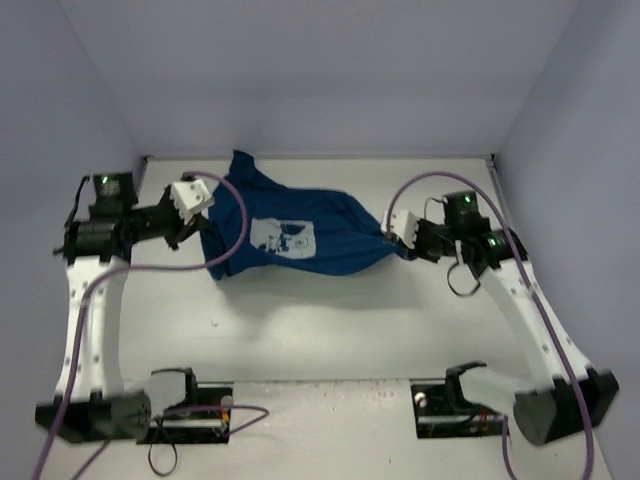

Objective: Fold and stack the t-shirts
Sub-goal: Flatten out the tshirt

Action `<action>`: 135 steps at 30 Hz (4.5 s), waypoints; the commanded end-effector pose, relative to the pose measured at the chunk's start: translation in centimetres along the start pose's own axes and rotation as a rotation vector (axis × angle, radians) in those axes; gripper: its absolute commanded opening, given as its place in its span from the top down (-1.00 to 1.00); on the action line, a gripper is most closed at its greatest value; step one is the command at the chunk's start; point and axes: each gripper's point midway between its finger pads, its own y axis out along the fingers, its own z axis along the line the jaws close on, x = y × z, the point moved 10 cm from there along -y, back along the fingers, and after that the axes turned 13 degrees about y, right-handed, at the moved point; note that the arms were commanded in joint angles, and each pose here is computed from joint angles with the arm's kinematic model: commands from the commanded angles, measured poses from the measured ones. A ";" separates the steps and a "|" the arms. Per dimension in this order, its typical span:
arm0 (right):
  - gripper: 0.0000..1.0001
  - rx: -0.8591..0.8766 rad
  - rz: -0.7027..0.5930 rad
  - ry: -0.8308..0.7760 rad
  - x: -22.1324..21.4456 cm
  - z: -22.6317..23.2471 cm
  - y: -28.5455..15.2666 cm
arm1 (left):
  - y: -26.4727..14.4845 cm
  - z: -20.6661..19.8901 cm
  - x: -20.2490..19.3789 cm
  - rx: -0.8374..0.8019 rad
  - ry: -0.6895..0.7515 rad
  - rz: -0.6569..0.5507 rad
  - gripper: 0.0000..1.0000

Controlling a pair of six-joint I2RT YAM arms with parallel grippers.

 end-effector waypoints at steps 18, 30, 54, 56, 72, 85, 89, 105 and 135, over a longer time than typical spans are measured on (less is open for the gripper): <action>1.00 -0.566 -0.451 0.282 8.8 -16.3 1.5 | 3.2 15.4 1.7 0.658 -0.182 -0.030 1.00; 1.00 -0.862 -0.952 0.220 20.3 -30.6 0.1 | 2.8 30.1 9.9 1.181 0.095 -0.402 1.00; 1.00 -0.906 -0.951 0.074 12.1 -28.2 4.6 | 9.9 26.3 1.6 1.014 0.206 -0.381 1.00; 1.00 -0.883 -0.909 0.065 10.8 -28.1 6.3 | 11.2 25.6 -0.1 0.990 0.202 -0.342 1.00; 1.00 -0.661 -0.659 -0.008 7.7 -24.2 6.5 | 9.7 22.3 -0.6 0.726 0.287 -0.306 1.00; 1.00 -0.111 -0.127 -0.167 -3.0 -10.3 7.4 | 11.4 0.4 -8.8 -0.238 0.092 -0.045 1.00; 1.00 -0.010 -0.003 -0.215 -5.5 -7.3 7.3 | 10.8 -2.3 -10.0 -0.372 0.031 0.014 1.00; 1.00 0.316 0.336 -0.478 -10.7 0.8 3.8 | 8.8 -9.1 -10.9 -0.584 0.218 0.049 1.00; -0.27 0.354 0.304 -0.473 -8.8 -1.8 4.5 | 6.3 -14.7 -8.2 -0.901 0.311 -0.080 0.27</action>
